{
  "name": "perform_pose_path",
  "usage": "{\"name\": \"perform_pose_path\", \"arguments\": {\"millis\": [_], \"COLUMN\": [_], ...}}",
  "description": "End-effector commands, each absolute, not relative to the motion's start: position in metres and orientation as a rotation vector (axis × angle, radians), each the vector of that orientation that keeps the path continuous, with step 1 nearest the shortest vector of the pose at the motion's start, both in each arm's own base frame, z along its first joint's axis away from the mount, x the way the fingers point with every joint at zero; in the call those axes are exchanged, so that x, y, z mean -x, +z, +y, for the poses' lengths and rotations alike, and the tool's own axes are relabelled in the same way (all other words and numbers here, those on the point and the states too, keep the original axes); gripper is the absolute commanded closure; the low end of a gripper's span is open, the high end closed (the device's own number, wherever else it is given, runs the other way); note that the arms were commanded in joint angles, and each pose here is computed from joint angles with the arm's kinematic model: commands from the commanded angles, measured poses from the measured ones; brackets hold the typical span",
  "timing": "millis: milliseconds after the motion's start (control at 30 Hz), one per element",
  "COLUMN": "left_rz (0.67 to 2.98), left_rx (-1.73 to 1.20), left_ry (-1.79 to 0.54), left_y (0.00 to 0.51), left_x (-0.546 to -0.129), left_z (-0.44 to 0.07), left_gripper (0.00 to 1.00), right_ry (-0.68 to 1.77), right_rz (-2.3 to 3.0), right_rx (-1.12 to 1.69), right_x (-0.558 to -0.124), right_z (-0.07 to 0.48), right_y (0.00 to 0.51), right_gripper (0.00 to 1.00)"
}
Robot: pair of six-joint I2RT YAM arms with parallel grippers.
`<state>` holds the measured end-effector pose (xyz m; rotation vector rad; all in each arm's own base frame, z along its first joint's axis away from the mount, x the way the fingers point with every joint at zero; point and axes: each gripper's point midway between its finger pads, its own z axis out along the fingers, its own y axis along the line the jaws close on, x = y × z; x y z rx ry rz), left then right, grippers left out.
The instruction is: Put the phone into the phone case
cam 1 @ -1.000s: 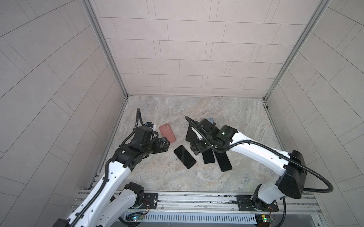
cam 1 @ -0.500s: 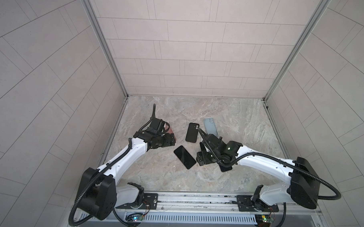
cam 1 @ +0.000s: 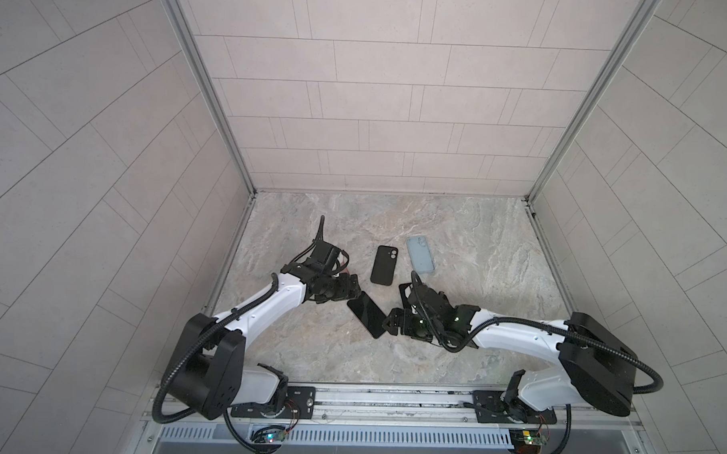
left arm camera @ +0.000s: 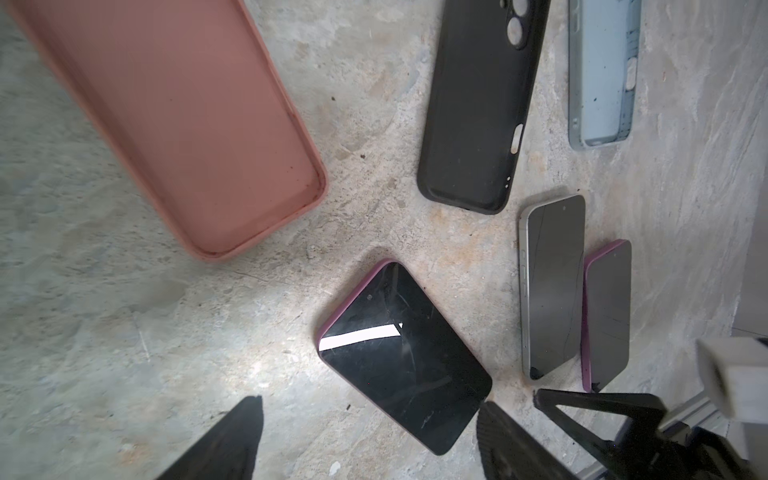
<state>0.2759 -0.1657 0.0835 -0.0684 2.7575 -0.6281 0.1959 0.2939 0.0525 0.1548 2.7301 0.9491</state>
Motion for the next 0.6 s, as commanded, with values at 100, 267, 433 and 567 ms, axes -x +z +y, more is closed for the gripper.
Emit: {"name": "perform_pose_path", "arguments": {"millis": [100,267,433,567], "left_rz": [2.756,2.792,2.809,2.827], "left_rx": [0.057,0.063,0.066,0.061], "left_ry": [-0.709,-0.709,-0.716,-0.770], "left_y": [0.070,0.054,0.046,0.039], "left_x": [-0.287,-0.292,-0.293,-0.291], "left_z": [-0.182,-0.185,-0.188,-0.194], "left_gripper": [0.13,0.13,0.13,0.25], "right_ry": [1.168,1.197,1.232,1.306], "right_rz": [2.617,2.620,2.613,2.587], "right_rx": [-0.319,-0.363,-0.415,-0.514], "right_x": [-0.201,-0.197,-0.195,-0.195], "right_z": [0.319,0.321,0.323,0.325], "right_y": [0.068,0.060,0.053,0.042], "right_gripper": [0.07,0.08,0.08,0.09]}}
